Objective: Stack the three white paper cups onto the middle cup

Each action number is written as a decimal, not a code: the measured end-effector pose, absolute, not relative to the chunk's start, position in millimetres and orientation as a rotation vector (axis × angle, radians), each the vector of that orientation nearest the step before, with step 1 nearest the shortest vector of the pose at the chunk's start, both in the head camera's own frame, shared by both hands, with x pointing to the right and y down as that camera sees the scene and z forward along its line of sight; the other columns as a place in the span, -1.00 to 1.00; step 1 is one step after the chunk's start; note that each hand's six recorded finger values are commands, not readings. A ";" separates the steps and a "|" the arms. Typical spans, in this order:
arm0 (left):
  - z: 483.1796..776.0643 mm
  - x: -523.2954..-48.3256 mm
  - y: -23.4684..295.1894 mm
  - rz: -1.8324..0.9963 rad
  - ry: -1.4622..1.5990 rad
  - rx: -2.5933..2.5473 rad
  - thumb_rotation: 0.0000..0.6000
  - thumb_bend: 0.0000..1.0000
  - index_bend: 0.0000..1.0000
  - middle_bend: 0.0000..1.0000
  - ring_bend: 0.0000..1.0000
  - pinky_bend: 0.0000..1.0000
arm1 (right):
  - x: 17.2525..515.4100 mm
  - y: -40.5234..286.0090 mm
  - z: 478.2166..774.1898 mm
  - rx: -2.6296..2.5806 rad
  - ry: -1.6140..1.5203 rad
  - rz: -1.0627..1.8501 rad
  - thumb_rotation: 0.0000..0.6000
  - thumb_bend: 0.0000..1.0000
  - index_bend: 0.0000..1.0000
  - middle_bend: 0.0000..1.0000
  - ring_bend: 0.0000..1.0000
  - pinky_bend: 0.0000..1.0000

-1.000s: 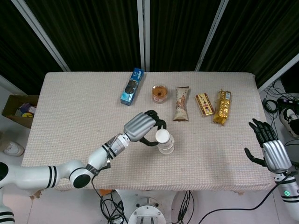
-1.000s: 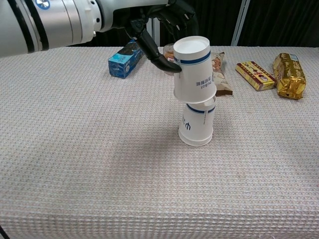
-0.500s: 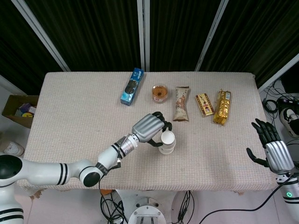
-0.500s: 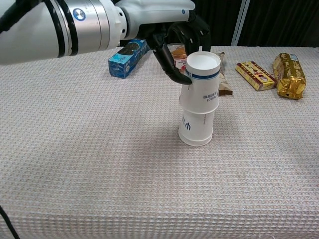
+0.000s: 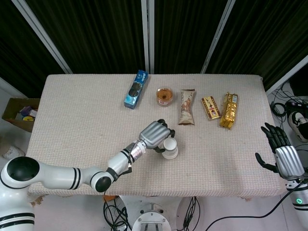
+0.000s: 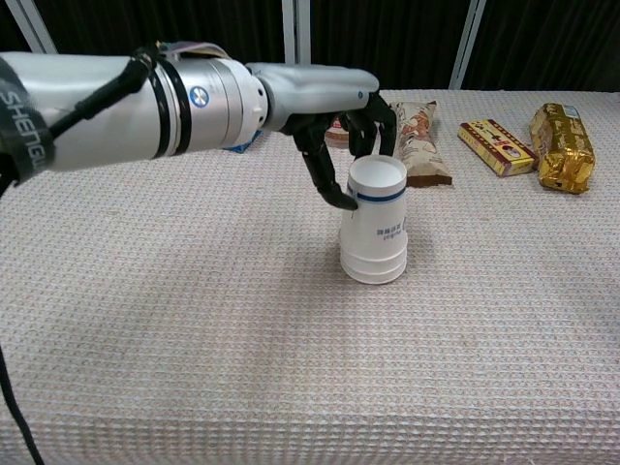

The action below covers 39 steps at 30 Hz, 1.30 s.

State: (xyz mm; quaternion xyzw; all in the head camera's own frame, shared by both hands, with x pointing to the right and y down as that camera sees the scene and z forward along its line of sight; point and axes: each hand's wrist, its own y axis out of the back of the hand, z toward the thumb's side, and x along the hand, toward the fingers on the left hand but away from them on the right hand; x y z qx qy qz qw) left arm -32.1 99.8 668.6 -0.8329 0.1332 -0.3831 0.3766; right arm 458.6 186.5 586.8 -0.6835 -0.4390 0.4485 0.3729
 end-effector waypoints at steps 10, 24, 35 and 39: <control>672.6 -33.6 111.1 -0.998 0.350 -2.144 1.00 -0.81 -0.66 -0.71 -0.80 -0.70 | 460.1 185.6 586.4 -1.746 -1.131 1.150 1.00 -0.37 -1.00 -0.94 -1.00 -1.00; 612.5 -239.9 49.7 -1.196 0.903 -1.722 1.00 -0.82 -0.58 -0.66 -0.80 -0.72 | 484.7 173.5 579.5 -1.740 -1.120 1.277 1.00 -0.31 -1.00 -0.86 -1.00 -1.00; 583.1 -426.4 142.7 -1.511 0.942 -1.408 1.00 -0.82 -0.57 -0.66 -0.80 -0.73 | 480.3 166.1 575.4 -1.742 -1.134 1.256 1.00 -0.39 -1.00 -0.87 -1.00 -1.00; 571.1 -453.7 185.6 -1.557 0.969 -1.399 1.00 -0.82 -0.57 -0.66 -0.80 -0.73 | 472.3 170.3 577.1 -1.747 -1.119 1.251 1.00 -0.40 -1.00 -0.87 -1.00 -1.00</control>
